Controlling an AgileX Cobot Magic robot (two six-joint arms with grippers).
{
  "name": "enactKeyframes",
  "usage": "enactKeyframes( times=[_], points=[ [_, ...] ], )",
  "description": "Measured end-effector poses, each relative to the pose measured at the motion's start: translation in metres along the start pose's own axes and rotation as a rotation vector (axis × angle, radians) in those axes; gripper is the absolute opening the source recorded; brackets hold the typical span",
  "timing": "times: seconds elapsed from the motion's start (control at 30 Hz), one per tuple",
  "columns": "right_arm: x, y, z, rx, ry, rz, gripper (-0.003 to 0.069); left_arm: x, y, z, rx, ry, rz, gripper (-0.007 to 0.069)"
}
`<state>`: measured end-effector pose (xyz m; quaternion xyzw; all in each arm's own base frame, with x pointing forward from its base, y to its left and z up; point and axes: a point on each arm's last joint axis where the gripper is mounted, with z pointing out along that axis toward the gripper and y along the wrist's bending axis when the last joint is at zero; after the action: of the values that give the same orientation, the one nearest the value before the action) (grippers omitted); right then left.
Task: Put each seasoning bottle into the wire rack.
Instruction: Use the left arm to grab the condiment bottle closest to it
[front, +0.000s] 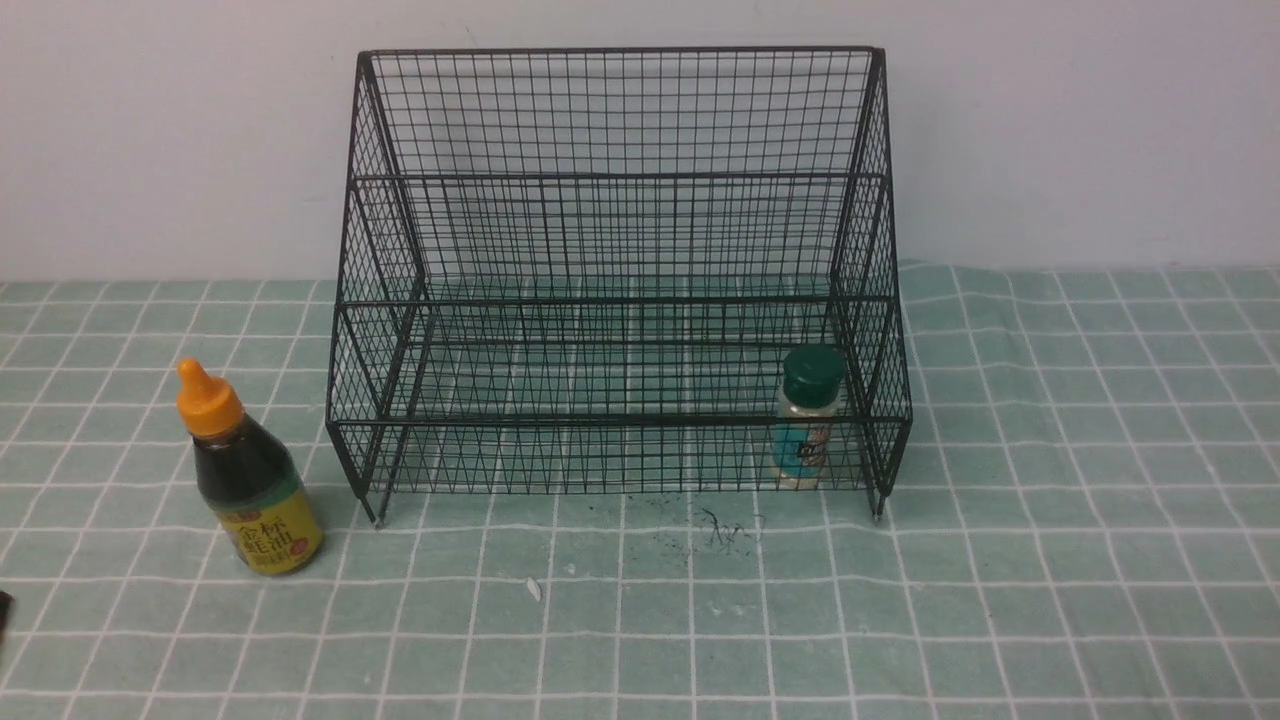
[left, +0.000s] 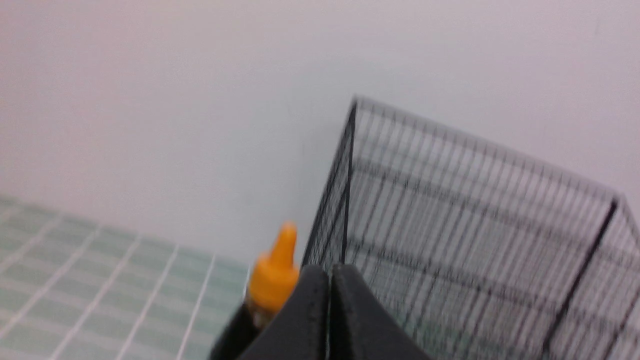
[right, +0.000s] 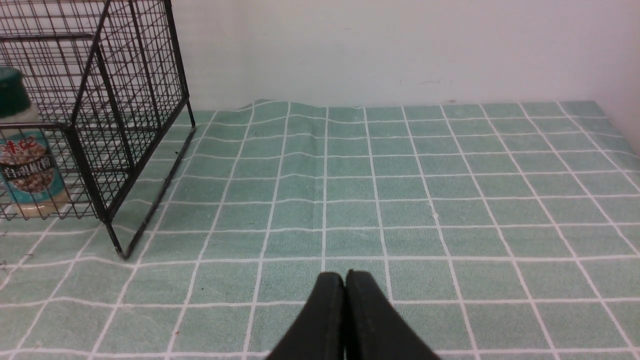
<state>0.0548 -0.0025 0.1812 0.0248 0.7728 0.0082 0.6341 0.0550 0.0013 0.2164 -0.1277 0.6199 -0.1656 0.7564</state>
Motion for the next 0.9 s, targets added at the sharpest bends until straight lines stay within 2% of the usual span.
enactKeyframes(
  times=[0.1,0.17,0.23,0.3,0.47,0.53,0.57,0.67,0.77,0.9],
  points=[
    [0.0,0.0,0.0,0.0,0.0,0.0,-0.0015,-0.032,-0.011,-0.001,0.037,-0.144,-0.014,-0.0006],
    [0.0,0.0,0.0,0.0,0.0,0.001,-0.0015,-0.059,-0.026,-0.001,0.074,-0.177,0.052,-0.0006],
    [0.0,0.0,0.0,0.0,0.001,0.001,-0.0015,-0.07,-0.032,0.002,0.081,-0.152,0.099,-0.0006],
    [0.0,0.0,0.0,0.0,0.001,0.001,-0.0015,-0.087,-0.045,0.016,0.074,-0.017,0.199,-0.0006],
    [0.0,0.0,0.0,0.0,0.001,0.002,-0.0015,-0.087,-0.05,0.063,0.008,0.307,0.309,0.0005],
    [0.0,0.0,0.0,0.0,0.001,0.002,-0.0015,-0.084,-0.049,0.074,-0.007,0.378,0.316,0.0017],
    [0.0,0.0,0.0,0.0,0.001,0.002,-0.0015,-0.083,-0.051,0.091,-0.029,0.5,0.319,0.0038],
    [0.0,0.0,0.0,0.0,0.001,0.002,-0.0015,-0.082,-0.053,0.111,-0.061,0.697,0.321,0.0057],
    [0.0,0.0,0.0,0.0,0.002,0.002,-0.0015,-0.082,-0.056,0.137,-0.109,0.969,0.331,0.006],
    [0.0,0.0,0.0,0.0,0.002,0.002,-0.0015,-0.09,-0.058,0.165,-0.166,1.174,0.374,0.006]
  ],
)
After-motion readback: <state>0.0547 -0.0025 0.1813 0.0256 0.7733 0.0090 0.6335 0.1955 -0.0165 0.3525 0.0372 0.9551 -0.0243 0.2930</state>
